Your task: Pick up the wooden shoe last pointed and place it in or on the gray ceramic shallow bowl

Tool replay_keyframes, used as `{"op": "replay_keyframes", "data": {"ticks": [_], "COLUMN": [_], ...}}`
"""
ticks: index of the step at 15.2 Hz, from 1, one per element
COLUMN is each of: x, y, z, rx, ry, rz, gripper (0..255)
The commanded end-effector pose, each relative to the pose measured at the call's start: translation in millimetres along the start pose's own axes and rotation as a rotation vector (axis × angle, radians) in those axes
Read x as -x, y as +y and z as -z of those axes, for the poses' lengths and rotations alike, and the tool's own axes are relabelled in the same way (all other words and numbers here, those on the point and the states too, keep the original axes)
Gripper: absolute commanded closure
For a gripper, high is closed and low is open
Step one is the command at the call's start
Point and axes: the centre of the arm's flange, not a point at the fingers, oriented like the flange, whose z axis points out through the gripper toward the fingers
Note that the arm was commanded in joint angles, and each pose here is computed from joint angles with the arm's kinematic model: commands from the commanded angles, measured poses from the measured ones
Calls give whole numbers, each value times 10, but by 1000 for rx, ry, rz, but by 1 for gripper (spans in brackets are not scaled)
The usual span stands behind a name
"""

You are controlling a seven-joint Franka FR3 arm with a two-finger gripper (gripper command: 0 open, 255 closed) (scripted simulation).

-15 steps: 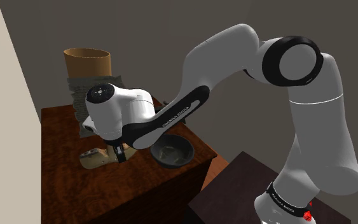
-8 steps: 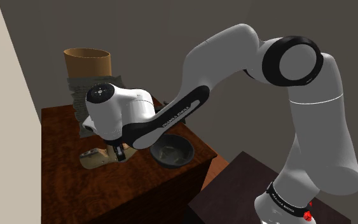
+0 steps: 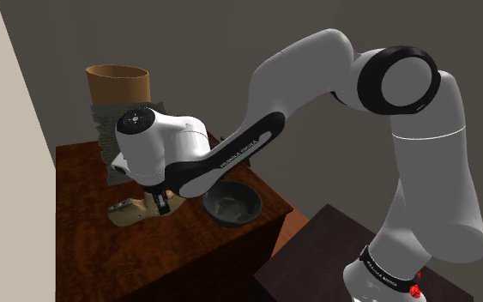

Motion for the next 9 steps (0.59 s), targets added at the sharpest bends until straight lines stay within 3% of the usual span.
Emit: {"op": "replay_keyframes", "data": {"ticks": [1,9], "x": [6,80], "y": [37,170], "z": [106,500], "rx": [0,0], "ry": [0,0], "rz": [0,0], "gripper": [255,255]}}
